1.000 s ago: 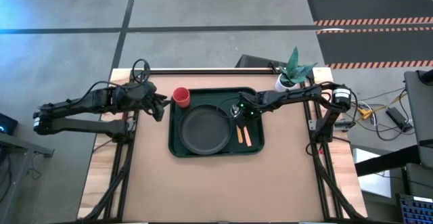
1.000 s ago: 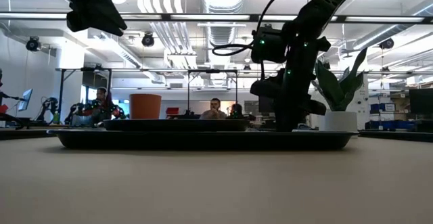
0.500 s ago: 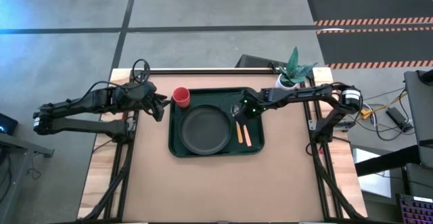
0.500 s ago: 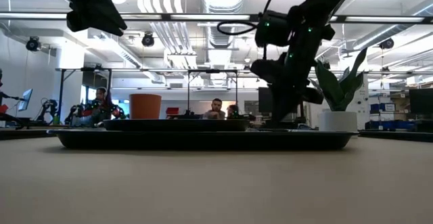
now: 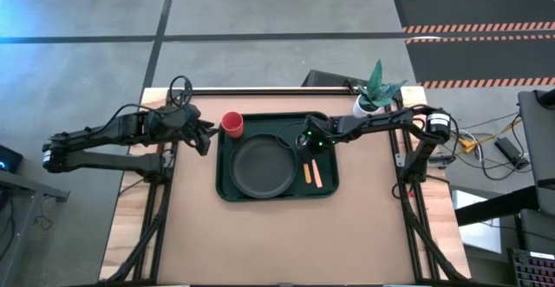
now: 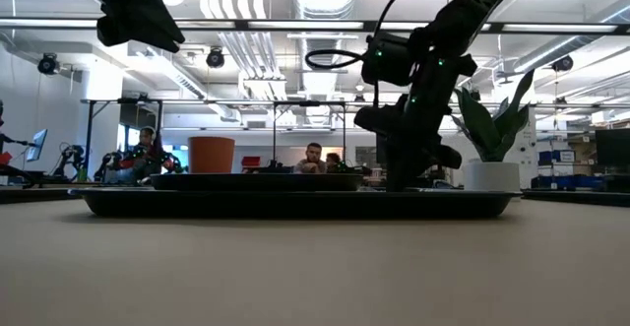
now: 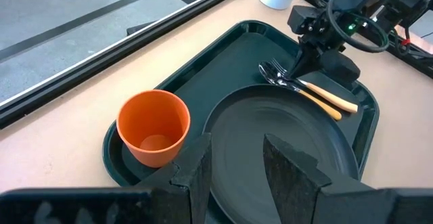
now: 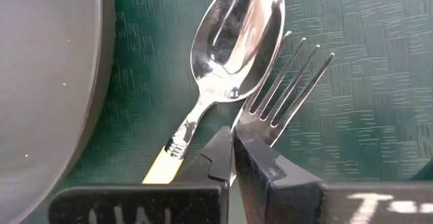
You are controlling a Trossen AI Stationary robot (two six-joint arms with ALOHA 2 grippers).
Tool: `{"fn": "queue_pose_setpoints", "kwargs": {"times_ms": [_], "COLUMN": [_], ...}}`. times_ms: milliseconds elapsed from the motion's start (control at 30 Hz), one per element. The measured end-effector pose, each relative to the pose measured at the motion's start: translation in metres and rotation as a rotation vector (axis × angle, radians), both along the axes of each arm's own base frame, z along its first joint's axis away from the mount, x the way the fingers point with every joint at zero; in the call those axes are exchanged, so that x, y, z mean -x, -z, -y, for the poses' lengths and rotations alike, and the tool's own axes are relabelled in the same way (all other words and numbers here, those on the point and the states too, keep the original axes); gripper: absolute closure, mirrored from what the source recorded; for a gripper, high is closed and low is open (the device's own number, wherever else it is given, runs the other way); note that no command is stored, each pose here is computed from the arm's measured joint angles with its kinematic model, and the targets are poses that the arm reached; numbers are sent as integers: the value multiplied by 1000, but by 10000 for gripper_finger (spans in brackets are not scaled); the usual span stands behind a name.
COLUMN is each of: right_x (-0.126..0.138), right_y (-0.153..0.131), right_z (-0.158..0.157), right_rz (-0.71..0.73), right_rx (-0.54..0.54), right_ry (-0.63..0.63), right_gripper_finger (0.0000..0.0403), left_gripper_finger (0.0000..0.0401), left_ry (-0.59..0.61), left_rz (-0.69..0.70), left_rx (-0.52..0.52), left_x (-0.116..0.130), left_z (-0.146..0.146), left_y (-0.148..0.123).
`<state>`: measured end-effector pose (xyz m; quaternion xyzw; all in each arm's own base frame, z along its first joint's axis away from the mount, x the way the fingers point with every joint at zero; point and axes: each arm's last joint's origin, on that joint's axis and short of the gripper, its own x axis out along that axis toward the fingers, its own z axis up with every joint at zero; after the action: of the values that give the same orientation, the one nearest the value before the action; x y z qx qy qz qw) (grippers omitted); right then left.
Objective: Pick and place plate/cup/fork/spoon on tray
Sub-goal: Adjust the orange fork on the black serving tray
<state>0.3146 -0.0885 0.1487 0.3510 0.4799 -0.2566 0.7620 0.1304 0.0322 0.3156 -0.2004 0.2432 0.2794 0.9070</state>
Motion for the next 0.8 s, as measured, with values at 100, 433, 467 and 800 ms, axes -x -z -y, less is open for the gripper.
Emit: {"fn": "queue_pose_setpoints", "kwargs": {"times_ms": [100, 433, 467, 800], "right_x": [0, 0, 0, 0], "right_y": [0, 3, 4, 5], "right_z": [0, 2, 2, 4], "right_rz": [1, -22, -24, -50], "right_rx": [8, 52, 54, 119], "right_ry": [4, 25, 25, 29], "right_gripper_finger": [394, 394, 394, 394], "left_gripper_finger": [287, 287, 287, 287], "left_ry": [0, 0, 0, 0], "left_rz": [0, 0, 0, 0], "left_rx": [0, 0, 0, 1], "left_x": [0, 0, 0, 0], "left_z": [0, 0, 0, 0], "left_y": [0, 0, 0, 0]}}
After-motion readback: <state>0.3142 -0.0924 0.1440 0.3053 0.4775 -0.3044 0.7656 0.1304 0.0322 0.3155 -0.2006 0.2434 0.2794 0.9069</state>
